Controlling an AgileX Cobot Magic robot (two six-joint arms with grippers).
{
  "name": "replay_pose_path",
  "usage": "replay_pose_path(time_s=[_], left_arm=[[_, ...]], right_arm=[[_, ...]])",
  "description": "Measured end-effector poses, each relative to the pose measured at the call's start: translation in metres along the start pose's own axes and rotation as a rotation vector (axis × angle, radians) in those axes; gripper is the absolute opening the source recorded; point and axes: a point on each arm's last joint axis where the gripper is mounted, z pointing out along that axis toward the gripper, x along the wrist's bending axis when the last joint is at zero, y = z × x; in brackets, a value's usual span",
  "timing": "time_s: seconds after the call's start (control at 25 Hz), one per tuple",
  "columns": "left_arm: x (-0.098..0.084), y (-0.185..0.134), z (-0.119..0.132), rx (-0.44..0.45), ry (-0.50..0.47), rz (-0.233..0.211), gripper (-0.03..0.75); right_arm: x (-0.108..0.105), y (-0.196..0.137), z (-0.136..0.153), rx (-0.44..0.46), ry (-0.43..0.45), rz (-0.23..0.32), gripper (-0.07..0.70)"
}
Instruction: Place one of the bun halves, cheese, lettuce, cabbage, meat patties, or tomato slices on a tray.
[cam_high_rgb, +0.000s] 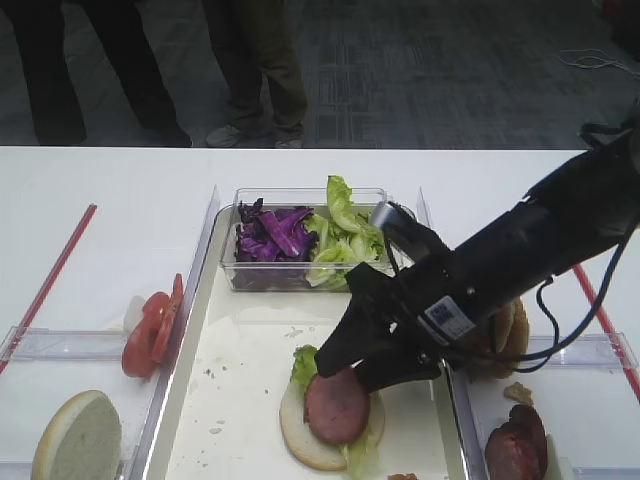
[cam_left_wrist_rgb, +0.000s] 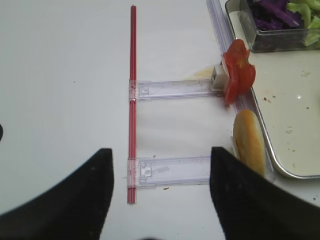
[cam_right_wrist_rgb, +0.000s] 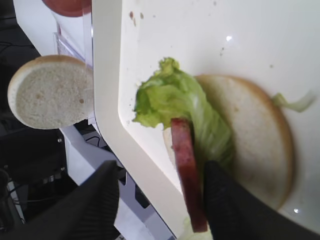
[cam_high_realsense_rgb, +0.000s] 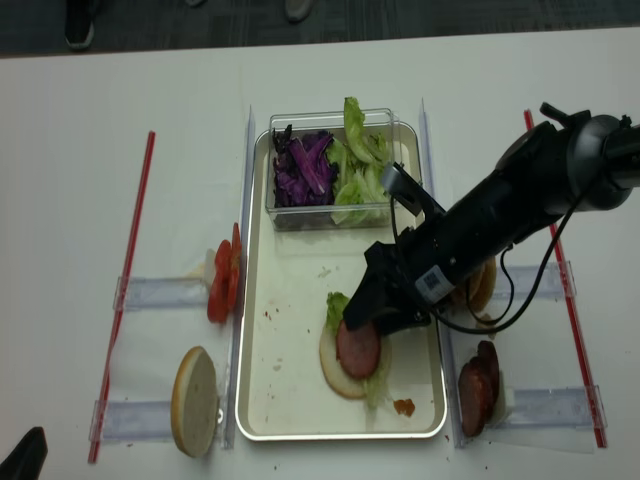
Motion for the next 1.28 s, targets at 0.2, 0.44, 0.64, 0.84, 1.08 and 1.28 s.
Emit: replay_pose_path(time_s=[0.2,0.44,0.64,0.84,1.08,1.28], left_arm=[[0.000,0.000,0.000,0.000,0.000,0.000,0.400],[0.000,0.000,0.000,0.000,0.000,0.000,0.400],[0.000,0.000,0.000,0.000,0.000,0.000,0.400],[0.000,0.000,0.000,0.000,0.000,0.000,0.400],[0.000,0.000,0.000,0.000,0.000,0.000,0.400],[0.000,0.000,0.000,0.000,0.000,0.000,0.400]], right_arm=[[0.005,0.012,-0.005,0.005,-0.045,0.010,0.432],[0.011,0.018,-0.012,0.026,-0.108,0.003,0.432],[0.024,0.023,-0.020,0.012,-0.107,-0.025,0.431],[0.041,0.028,-0.030,-0.005,-0.086,-0.055,0.432],[0.061,0.030,-0.042,-0.022,-0.071,-0.085,0.431],[0.071,0.031,-0.050,0.018,-0.103,-0.089,0.431]])
